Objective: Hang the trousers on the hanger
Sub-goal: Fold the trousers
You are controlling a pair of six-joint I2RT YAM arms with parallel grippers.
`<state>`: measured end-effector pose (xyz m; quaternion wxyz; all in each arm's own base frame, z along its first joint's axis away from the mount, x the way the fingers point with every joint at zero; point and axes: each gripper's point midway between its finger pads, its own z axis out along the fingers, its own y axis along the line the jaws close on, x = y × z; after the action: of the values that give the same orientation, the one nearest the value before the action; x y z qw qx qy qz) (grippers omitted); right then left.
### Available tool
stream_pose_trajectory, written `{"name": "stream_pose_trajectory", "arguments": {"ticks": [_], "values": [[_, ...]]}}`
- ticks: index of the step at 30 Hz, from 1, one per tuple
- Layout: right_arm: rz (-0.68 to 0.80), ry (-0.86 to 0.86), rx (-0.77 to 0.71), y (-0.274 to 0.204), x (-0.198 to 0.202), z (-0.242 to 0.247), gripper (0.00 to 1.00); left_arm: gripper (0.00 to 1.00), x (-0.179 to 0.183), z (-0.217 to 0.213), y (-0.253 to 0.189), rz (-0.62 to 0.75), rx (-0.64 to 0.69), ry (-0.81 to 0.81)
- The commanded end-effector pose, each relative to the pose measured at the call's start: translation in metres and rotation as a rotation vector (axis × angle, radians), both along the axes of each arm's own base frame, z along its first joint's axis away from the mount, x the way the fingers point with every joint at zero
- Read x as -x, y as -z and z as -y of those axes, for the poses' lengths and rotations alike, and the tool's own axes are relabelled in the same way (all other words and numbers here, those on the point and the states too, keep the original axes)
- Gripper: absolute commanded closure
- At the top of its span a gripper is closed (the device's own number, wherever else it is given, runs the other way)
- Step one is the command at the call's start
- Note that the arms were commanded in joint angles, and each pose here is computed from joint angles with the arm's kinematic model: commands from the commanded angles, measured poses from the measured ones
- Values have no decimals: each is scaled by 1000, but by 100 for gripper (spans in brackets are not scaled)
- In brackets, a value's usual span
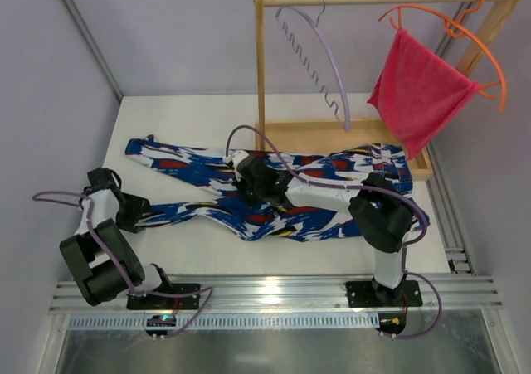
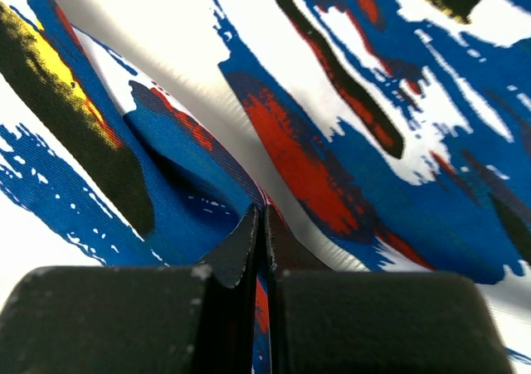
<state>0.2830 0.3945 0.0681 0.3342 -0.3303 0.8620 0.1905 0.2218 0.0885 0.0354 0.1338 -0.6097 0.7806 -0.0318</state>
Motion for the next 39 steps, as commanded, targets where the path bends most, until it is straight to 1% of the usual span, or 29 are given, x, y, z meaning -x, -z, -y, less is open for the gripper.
{"name": "stream_pose_trajectory", "arguments": {"ticks": [1,3,6,10,12,14,16,17,23,25,27,28,29,30,31,33,36,37,39], "values": [[-2,-2,-38,0,6,-9,96,42,-28,9,1,88,34,-20],[-9,4,-34,5,7,-7,96,43,-27,13,8,70,65,-22],[-12,5,-29,10,9,-4,96,43,-27,15,9,69,61,-27],[-13,-2,-30,12,10,-4,96,45,-32,15,-4,148,41,-50],[-12,0,-32,12,10,-4,96,47,-33,15,-6,158,37,-61],[-13,-2,-33,12,11,-4,96,52,-35,15,-6,164,39,-59],[-15,-3,-33,14,12,-3,96,54,-35,15,-5,162,42,-59],[-16,-3,-32,14,12,-2,96,58,-35,15,-4,161,40,-58],[-17,-7,-23,18,14,1,96,69,-37,13,-2,177,31,-62],[-15,-6,-23,17,14,1,96,70,-39,12,-2,184,31,-61],[-15,-6,-27,16,14,1,96,74,-41,12,-1,187,30,-59],[-15,-8,-27,16,15,1,96,77,-42,11,-1,188,29,-57],[-15,-7,-29,15,15,1,96,87,-43,11,-1,190,29,-55],[-13,-6,-31,13,14,1,96,94,-45,10,-3,194,26,-55],[-13,-7,-33,13,15,1,96,99,-47,8,-5,199,22,-51],[-11,-4,-33,11,15,1,96,99,-48,6,-9,194,11,-50],[-4,6,-30,9,13,3,96,100,-47,-6,-29,175,-51,-37],[4,9,-32,7,11,2,96,100,-43,-15,-44,156,-107,-46],[14,27,-26,5,6,3,96,100,-37,-24,-59,138,-168,-30]]}}
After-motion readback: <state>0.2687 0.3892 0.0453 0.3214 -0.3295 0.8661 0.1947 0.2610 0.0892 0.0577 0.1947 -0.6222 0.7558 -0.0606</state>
